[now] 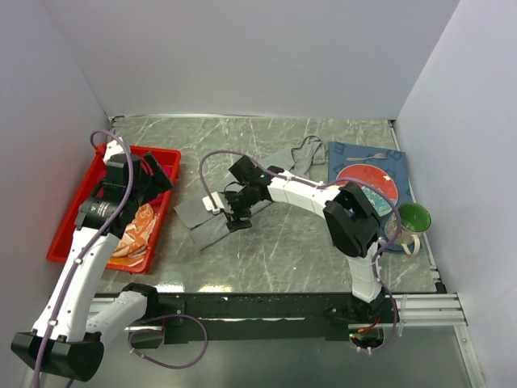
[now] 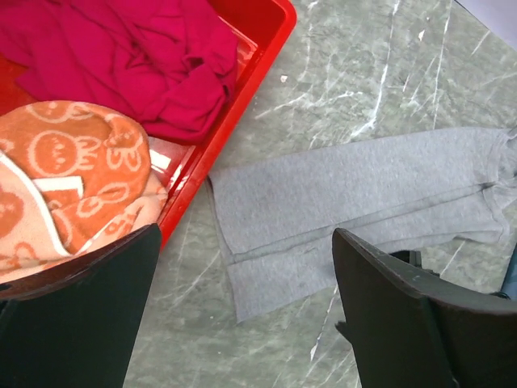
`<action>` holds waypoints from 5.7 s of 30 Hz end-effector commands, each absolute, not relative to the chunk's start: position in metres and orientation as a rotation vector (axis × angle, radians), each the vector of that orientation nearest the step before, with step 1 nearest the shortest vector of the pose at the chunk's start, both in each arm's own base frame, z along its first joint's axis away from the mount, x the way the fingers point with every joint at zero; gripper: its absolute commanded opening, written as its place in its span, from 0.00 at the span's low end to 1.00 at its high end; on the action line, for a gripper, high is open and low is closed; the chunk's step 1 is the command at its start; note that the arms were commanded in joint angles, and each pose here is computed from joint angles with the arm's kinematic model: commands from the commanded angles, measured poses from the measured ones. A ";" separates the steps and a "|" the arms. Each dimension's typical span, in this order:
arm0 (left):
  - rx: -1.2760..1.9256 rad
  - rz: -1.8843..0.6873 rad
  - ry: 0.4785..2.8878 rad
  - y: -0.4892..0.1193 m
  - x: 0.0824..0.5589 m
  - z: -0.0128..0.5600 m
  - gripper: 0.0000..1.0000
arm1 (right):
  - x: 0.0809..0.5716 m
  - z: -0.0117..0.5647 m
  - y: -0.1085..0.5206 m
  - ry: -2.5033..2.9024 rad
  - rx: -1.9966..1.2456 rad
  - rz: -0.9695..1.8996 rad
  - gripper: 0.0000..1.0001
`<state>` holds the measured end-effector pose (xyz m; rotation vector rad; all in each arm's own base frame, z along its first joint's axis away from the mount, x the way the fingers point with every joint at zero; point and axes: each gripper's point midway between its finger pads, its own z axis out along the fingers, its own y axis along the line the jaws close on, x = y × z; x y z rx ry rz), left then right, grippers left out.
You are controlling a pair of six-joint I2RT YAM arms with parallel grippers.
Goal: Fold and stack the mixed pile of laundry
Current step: Fold the tank top at the center of the board.
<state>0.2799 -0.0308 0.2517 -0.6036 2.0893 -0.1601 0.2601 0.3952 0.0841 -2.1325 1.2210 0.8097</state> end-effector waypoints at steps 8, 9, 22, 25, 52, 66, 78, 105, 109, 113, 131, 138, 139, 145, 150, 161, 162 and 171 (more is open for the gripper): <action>-0.610 -0.148 2.053 -0.023 0.273 0.260 0.96 | 0.264 0.034 0.420 1.245 -2.163 0.554 0.75; -0.606 -0.146 2.069 -0.025 0.272 0.257 0.96 | 0.262 0.032 0.422 1.243 -2.171 0.547 0.74; -0.558 -0.252 2.075 -0.041 0.275 0.253 0.96 | 0.217 0.003 0.378 1.292 -2.426 0.586 0.08; -0.488 -0.330 2.103 -0.058 0.285 0.246 0.96 | 0.188 0.004 0.349 1.279 -2.516 0.682 0.01; 0.018 -0.942 2.424 -0.323 0.527 0.090 0.96 | 0.304 0.173 0.178 1.732 -1.597 0.835 0.68; -0.095 -1.075 2.527 -0.394 0.522 0.010 0.37 | 0.366 0.187 0.128 1.952 -1.031 0.805 0.70; -0.448 -0.760 2.432 -0.268 0.551 0.036 0.01 | 0.399 0.157 0.117 2.134 -0.894 0.779 0.69; 0.771 -0.442 1.922 -0.166 0.402 0.188 0.86 | 0.203 0.094 0.223 1.281 -2.201 0.931 0.97; 1.018 -0.416 1.664 -0.184 0.323 0.199 0.92 | 0.174 0.078 0.225 1.266 -2.270 0.903 0.89; 1.210 -0.452 1.593 -0.207 0.255 0.172 0.99 | 0.151 0.070 0.229 1.316 -2.287 0.894 0.85; 1.674 -0.517 1.563 -0.245 0.162 0.060 0.92 | 0.153 0.031 0.258 1.600 -2.167 0.555 0.78; 1.749 -0.513 1.570 -0.249 0.152 0.036 0.87 | 0.156 0.017 0.255 1.756 -2.134 0.492 0.60; 1.755 -0.513 1.566 -0.248 0.149 0.033 0.86 | 0.155 0.014 0.253 1.794 -2.118 0.490 0.57; 1.721 -0.494 1.549 -0.252 0.150 0.044 0.81 | 0.151 0.013 0.253 1.846 -2.085 0.514 0.48; 1.669 -0.426 1.550 -0.240 0.155 0.056 0.86 | 0.150 0.021 0.260 1.855 -2.070 0.561 0.33; 1.399 -0.311 1.605 -0.197 0.212 0.091 0.99 | 0.145 0.034 0.266 1.851 -2.033 0.661 0.05; 1.410 -0.317 1.614 -0.196 0.210 0.089 0.99 | 0.145 0.035 0.266 1.851 -2.033 0.664 0.04; 1.588 -0.477 1.565 -0.211 0.178 0.076 0.98 | 0.138 0.038 0.259 1.875 -2.003 0.720 0.00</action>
